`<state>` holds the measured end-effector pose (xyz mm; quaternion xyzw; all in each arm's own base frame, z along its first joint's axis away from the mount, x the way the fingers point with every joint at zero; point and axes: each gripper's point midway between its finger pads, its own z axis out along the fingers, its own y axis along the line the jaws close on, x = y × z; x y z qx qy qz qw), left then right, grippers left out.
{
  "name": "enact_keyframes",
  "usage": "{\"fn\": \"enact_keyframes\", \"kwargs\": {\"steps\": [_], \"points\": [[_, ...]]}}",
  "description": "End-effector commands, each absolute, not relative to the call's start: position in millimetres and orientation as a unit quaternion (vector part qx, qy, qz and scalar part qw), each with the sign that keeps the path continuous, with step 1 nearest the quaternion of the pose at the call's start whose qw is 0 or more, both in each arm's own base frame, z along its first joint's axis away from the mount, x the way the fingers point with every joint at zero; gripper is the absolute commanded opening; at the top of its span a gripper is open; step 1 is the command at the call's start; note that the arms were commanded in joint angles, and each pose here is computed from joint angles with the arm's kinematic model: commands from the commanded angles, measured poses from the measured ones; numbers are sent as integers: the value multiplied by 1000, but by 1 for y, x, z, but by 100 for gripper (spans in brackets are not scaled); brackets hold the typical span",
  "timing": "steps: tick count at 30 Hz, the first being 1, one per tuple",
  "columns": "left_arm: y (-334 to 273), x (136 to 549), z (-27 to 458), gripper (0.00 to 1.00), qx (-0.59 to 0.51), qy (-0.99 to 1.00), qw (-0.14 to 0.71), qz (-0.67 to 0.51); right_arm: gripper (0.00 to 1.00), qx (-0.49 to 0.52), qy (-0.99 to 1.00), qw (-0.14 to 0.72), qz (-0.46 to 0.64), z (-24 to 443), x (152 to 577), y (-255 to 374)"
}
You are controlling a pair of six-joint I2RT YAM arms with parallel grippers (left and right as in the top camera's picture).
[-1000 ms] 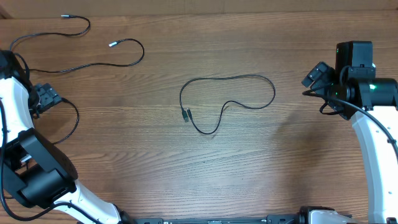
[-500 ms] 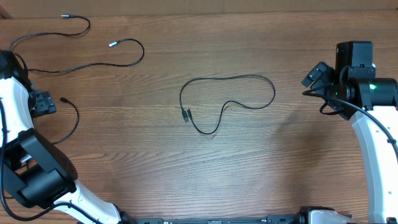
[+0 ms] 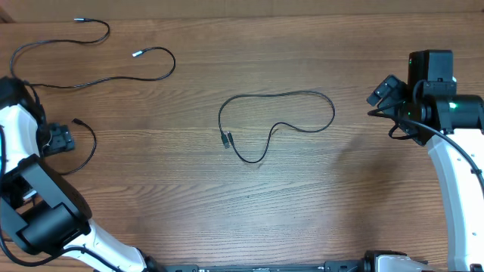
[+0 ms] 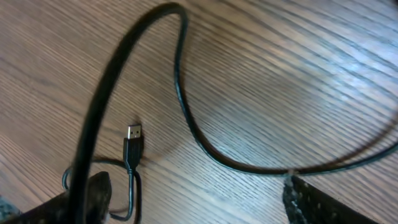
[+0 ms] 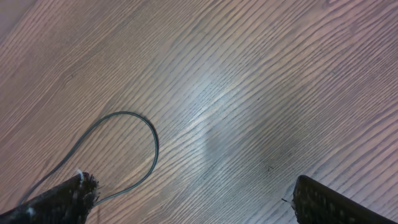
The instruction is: Untangle cables
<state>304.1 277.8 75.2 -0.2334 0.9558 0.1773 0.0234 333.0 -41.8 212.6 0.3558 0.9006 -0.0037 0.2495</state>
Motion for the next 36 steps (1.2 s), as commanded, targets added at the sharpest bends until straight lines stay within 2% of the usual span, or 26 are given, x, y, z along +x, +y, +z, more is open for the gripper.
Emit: {"fn": "enact_keyframes", "kwargs": {"steps": [1,4,6,7,10,12,19,25,30,36], "points": [[289,302,78,75,-267,946,46,176,100,357,900,249,-5,212,333,-43],[297,303,79,53,-303,935,63,176,100,357,900,249,-5,212,333,-43],[297,303,79,27,-306,934,64,174,100,357,900,249,-5,212,333,-43],[296,303,78,21,-307,934,65,171,100,357,900,249,-5,212,333,-43],[289,310,76,17,-304,938,76,145,100,357,900,249,-5,212,333,-43],[283,318,75,5,-303,941,90,120,100,357,900,249,-5,212,333,-43],[288,328,78,4,-489,856,137,93,100,357,900,249,-5,212,333,-43],[292,339,93,4,-572,800,166,70,100,357,900,249,-5,212,333,-43],[281,373,138,4,-652,730,204,-38,100,357,900,249,-5,212,333,-43],[265,390,164,5,-756,611,189,-141,100,357,900,249,-5,212,333,-43]]}}
